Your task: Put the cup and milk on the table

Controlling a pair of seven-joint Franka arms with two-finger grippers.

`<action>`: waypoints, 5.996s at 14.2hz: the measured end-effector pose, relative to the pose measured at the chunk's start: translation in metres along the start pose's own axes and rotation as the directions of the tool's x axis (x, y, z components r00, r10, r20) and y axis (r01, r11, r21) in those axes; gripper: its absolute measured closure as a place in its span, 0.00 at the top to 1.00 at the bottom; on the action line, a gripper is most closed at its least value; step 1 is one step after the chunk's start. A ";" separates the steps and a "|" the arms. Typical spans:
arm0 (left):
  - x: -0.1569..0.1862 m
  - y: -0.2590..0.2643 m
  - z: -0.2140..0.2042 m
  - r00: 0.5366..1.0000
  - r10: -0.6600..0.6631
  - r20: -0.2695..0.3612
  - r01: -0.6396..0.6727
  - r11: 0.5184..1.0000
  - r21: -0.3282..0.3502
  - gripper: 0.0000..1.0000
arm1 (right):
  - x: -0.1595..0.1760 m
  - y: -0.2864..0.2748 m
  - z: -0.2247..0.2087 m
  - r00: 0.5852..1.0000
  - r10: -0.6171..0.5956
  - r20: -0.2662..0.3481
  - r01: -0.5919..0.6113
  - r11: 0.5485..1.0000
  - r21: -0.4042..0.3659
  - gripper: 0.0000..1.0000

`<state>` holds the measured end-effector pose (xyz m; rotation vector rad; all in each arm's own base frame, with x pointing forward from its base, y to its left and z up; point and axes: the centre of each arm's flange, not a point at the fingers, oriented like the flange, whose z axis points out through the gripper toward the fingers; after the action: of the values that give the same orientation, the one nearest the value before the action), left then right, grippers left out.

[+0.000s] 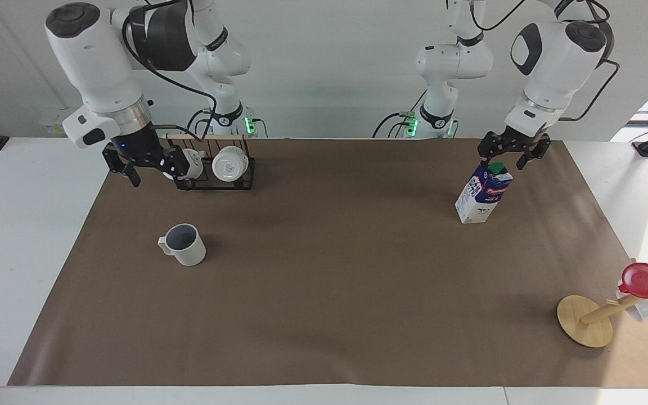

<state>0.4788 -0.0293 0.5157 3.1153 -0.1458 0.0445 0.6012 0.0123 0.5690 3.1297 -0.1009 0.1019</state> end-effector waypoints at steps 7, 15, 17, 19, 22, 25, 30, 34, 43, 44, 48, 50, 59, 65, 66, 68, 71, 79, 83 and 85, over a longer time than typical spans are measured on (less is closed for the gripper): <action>-0.004 0.000 0.024 1.000 -0.001 -0.004 0.001 1.000 0.000 1.00 | 0.016 0.000 0.065 1.000 0.001 0.026 -0.001 1.000 0.005 1.00; -0.012 -0.001 0.042 1.000 0.004 0.012 -0.004 1.000 0.000 1.00 | 0.021 0.001 0.090 1.000 0.001 0.020 -0.001 1.000 0.005 1.00; -0.009 -0.002 0.041 1.000 0.025 -0.014 -0.025 1.000 0.001 1.00 | 0.023 0.001 0.097 1.000 0.001 0.021 -0.002 1.000 0.006 1.00; -0.008 -0.004 0.041 0.998 0.044 -0.035 -0.043 0.999 0.003 1.00 | 0.024 0.002 0.114 1.000 0.004 0.016 -0.004 1.000 0.007 1.00; -0.010 -0.016 0.050 0.998 0.048 -0.049 -0.047 0.999 0.006 1.00 | 0.021 -0.010 0.138 1.000 -0.011 0.017 0.011 1.000 0.011 1.00; -0.011 -0.020 0.053 0.998 0.046 -0.053 -0.046 0.999 0.006 1.00 | 0.010 -0.030 0.165 1.000 -0.018 0.006 0.018 1.000 0.013 1.00; -0.011 -0.015 0.054 0.997 0.055 -0.052 -0.055 0.998 0.008 0.99 | -0.006 -0.028 0.197 0.999 -0.019 0.027 0.018 1.000 0.008 1.00; -0.011 -0.013 0.055 0.997 0.059 -0.050 -0.059 0.998 0.009 0.86 | -0.010 -0.018 0.209 0.999 -0.029 0.032 0.029 0.999 -0.023 1.00; -0.012 -0.010 0.052 0.997 0.066 -0.047 -0.066 0.998 0.010 0.55 | -0.012 -0.018 0.224 0.998 -0.028 0.054 0.029 0.999 -0.027 0.30; -0.012 -0.010 0.050 0.997 0.066 -0.047 -0.066 0.998 0.010 0.51 | -0.012 -0.018 0.224 0.999 -0.020 0.050 0.021 0.999 -0.027 0.20; -0.008 -0.009 0.038 0.996 0.067 -0.058 -0.066 0.998 0.011 0.50 | -0.004 -0.025 0.211 1.000 0.001 0.014 -0.001 1.000 -0.024 0.04; -0.004 -0.009 0.028 0.995 0.067 -0.077 -0.066 0.998 0.013 0.50 | 0.002 -0.032 0.199 1.000 -0.009 -0.007 0.009 1.000 -0.020 0.04; 0.009 -0.003 -0.010 0.996 0.037 -0.078 -0.037 0.999 0.011 0.51 | -0.007 -0.163 0.144 0.991 -0.135 -0.024 0.135 0.991 -0.004 0.04; 0.016 0.032 -0.028 0.998 0.008 -0.062 -0.007 1.000 0.004 0.52 | -0.056 -0.268 0.146 0.993 -0.120 -0.012 0.121 0.993 0.013 0.04; 0.019 0.033 -0.031 0.998 0.006 -0.058 -0.005 1.000 0.004 0.53 | -0.064 -0.284 0.150 0.993 -0.115 -0.006 0.115 0.993 0.013 0.04; 0.024 0.034 -0.033 0.999 0.003 -0.051 -0.003 1.000 0.004 0.52 | -0.081 -0.319 0.155 0.996 -0.088 0.000 0.088 0.996 0.017 0.04; 0.027 0.037 -0.032 0.999 0.007 -0.047 -0.007 1.000 0.004 0.53 | -0.098 -0.355 0.165 0.998 -0.069 0.010 0.068 0.998 0.017 0.04; 0.023 0.082 -0.031 0.999 -0.040 -0.037 0.040 0.999 -0.003 0.52 | -0.132 -0.407 0.186 0.999 -0.035 0.012 0.034 0.999 0.018 0.04; 0.023 0.090 -0.036 0.997 -0.054 -0.046 0.054 0.999 -0.005 0.52 | -0.143 -0.423 0.192 1.000 0.000 0.007 0.000 1.000 0.029 0.04; 0.023 0.092 -0.036 0.997 -0.058 -0.046 0.058 0.998 -0.005 0.52 | -0.143 -0.424 0.195 1.000 0.004 0.009 -0.004 1.000 0.027 0.06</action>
<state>0.4922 -0.1219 0.5541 3.1093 -0.0542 0.1151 0.4985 0.4422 0.3623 3.1578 -0.1062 0.0902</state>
